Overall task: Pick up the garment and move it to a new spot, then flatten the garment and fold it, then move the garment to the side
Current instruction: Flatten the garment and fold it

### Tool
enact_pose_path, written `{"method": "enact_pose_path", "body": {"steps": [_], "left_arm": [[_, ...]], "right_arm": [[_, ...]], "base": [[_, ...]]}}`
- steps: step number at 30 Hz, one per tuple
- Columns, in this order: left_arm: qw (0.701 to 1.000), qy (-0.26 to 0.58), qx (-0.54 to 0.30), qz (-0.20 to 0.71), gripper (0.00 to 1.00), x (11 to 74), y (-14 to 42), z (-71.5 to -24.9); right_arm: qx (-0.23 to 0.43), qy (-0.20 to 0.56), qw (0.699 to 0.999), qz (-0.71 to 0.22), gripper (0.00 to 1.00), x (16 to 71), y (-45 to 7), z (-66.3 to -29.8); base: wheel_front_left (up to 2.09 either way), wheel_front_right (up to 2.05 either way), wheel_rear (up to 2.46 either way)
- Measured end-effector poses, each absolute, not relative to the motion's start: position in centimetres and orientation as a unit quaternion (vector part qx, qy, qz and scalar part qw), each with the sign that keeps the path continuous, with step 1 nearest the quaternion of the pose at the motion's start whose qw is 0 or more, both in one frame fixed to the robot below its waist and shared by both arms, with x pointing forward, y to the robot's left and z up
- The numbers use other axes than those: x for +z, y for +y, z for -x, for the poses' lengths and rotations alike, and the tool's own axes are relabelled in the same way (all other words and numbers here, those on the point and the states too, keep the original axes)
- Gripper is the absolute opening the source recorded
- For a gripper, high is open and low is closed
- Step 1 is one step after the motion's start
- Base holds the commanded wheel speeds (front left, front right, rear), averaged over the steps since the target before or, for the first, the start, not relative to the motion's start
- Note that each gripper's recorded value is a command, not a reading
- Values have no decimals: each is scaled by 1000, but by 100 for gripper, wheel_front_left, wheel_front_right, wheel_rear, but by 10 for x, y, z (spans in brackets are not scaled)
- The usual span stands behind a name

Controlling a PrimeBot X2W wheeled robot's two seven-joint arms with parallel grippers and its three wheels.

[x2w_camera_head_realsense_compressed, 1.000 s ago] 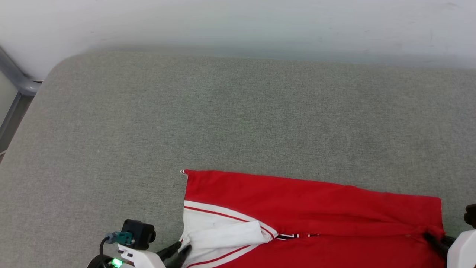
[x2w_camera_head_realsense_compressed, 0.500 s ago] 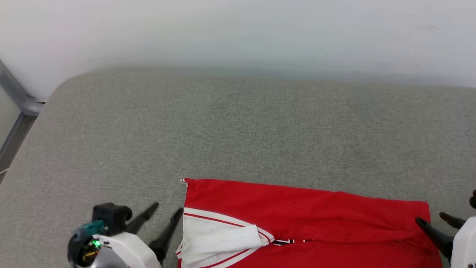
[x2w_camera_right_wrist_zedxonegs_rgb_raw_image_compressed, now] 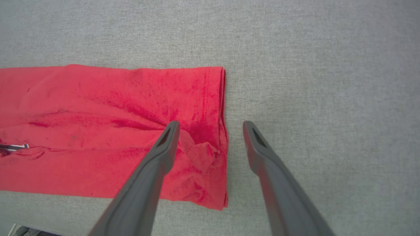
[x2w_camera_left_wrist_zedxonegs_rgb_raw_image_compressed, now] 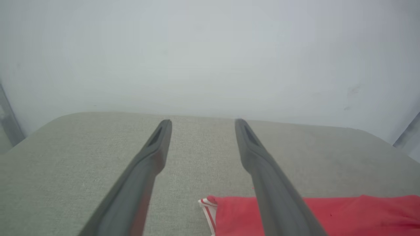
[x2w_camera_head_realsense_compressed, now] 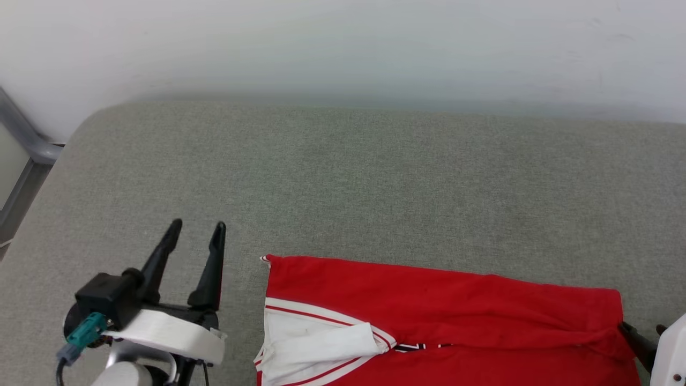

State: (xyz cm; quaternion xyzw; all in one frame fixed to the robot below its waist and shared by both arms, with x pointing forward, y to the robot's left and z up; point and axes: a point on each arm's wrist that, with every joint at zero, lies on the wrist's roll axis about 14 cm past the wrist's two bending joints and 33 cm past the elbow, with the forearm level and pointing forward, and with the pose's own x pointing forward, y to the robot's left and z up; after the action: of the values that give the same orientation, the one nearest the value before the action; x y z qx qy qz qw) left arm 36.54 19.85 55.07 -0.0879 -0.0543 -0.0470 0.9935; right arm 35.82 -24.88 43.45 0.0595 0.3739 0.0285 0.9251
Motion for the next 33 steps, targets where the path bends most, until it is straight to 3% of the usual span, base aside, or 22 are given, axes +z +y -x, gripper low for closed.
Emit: {"method": "enact_pose_path", "body": {"steps": [4,19,33], "left_arm": [[992,-101,-20,70,100,570,214,-368],[995,-80,9,59,100,537,235,-365],[996,-65,11,63,100,523,233,-370]], "right_arm": [[3,397,915,-72,100,419,-248,-355],[-36,473,877,-77,100,369,-253,-346],[25,494,862,-110,100,353,-215,-346]], "base": [[0,0,0],[0,0,0],[0,0,0]]}}
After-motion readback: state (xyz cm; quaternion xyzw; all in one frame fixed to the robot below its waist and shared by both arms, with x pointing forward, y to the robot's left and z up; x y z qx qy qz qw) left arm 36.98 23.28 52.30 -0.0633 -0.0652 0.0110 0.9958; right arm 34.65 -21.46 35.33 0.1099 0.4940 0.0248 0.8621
